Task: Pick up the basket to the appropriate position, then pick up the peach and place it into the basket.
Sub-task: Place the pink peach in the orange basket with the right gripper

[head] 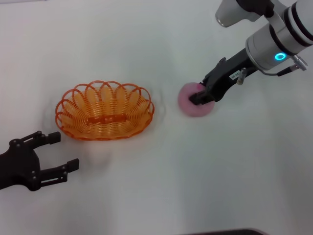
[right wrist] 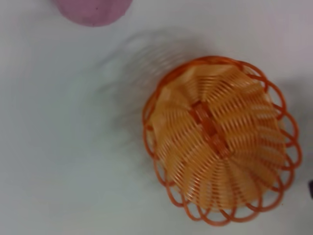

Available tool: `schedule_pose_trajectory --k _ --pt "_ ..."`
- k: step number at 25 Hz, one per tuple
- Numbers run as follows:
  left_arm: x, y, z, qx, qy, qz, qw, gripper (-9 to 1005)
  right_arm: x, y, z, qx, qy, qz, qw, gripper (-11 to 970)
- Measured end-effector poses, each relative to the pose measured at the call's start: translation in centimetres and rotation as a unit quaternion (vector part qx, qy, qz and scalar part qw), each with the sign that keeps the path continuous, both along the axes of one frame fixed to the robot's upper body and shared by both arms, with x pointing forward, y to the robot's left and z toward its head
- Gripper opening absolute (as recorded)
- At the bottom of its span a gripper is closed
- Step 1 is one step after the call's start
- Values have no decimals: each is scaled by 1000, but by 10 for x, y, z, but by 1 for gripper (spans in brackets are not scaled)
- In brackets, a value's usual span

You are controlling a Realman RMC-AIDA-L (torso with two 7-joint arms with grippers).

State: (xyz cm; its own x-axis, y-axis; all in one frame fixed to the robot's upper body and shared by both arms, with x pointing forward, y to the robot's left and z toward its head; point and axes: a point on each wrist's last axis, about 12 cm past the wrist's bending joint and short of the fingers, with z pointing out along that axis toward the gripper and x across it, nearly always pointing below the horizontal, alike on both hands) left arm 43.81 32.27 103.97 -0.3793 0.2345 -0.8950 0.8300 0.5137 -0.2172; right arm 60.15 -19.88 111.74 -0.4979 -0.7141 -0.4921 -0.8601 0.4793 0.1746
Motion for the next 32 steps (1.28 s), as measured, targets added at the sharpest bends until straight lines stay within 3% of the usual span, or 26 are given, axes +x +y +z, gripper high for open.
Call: schedule_pose_trajectory --k 4,16,32 --pt "0 0 0 0 0 0 1000 872 -2 2 5 21 3 11 1000 322" --pt "0 0 0 0 0 0 1000 872 -19 12 21 63 35 94 993 341" --pt "0 0 0 1 -1 1 1000 873 -16 28 33 121 8 117 986 366"
